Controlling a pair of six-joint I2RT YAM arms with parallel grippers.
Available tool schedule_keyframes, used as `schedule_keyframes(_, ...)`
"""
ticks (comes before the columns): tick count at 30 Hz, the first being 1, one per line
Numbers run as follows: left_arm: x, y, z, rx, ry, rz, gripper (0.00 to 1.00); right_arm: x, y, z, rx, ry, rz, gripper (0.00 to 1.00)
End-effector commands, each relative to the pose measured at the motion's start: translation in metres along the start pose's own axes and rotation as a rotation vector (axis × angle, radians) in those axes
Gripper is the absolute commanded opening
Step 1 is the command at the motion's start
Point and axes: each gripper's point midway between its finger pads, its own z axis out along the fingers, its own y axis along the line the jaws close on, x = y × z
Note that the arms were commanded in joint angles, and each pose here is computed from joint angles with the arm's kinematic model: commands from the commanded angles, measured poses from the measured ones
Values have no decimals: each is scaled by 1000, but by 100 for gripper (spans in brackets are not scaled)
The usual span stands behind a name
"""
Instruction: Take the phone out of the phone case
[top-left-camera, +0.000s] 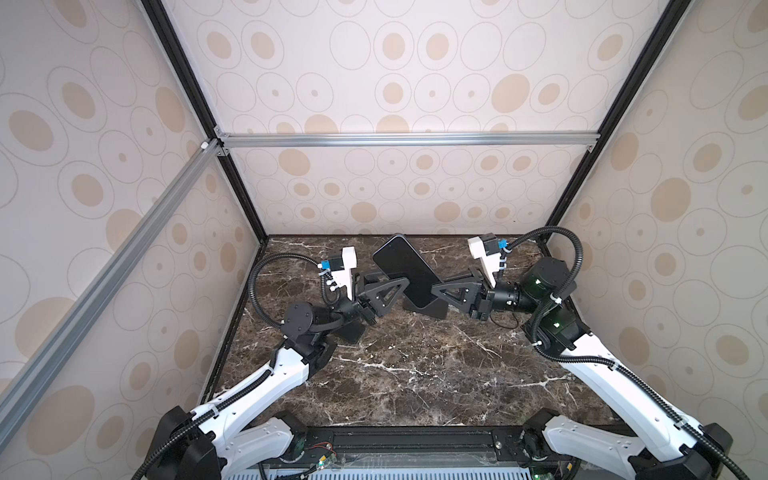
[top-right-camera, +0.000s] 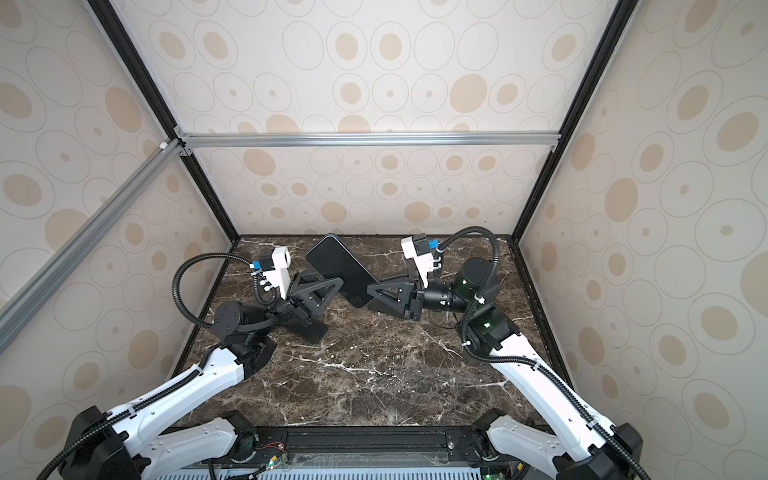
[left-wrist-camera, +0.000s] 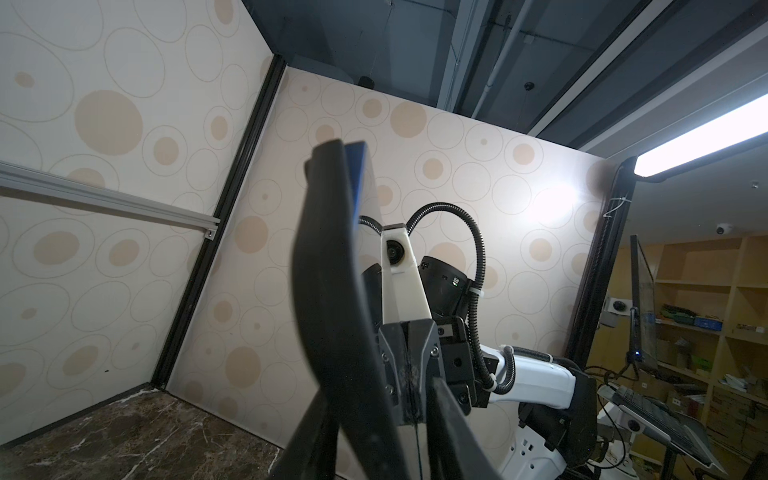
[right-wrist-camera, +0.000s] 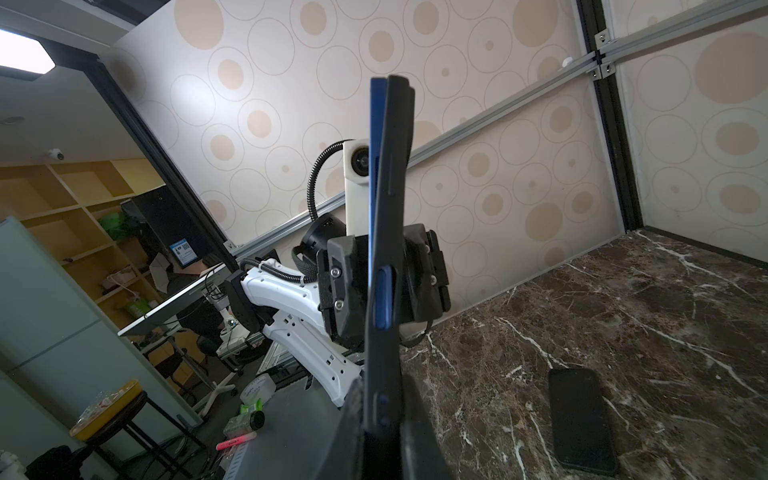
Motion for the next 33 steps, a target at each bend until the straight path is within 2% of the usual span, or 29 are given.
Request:
schedule_keyframes(1, -14, -24, 0, 78, -8, 80, 36, -15, 28, -10, -54, 7, -96, 0)
schedule_keyframes(13, -14, -30, 3, 104, 42, 101, 37, 5, 40, -20, -60, 183, -148, 0)
schedule_keyframes(24, -11, -32, 3, 114, 61, 103, 37, 9, 36, -24, -31, 211, -158, 0)
schedule_keyframes(29, -10, -31, 3, 112, 66, 102, 26, 8, 36, -25, -22, 203, -165, 0)
schedule_keyframes(33, -8, -30, 3, 115, 70, 97, 28, 4, 36, -26, -7, 180, -180, 0)
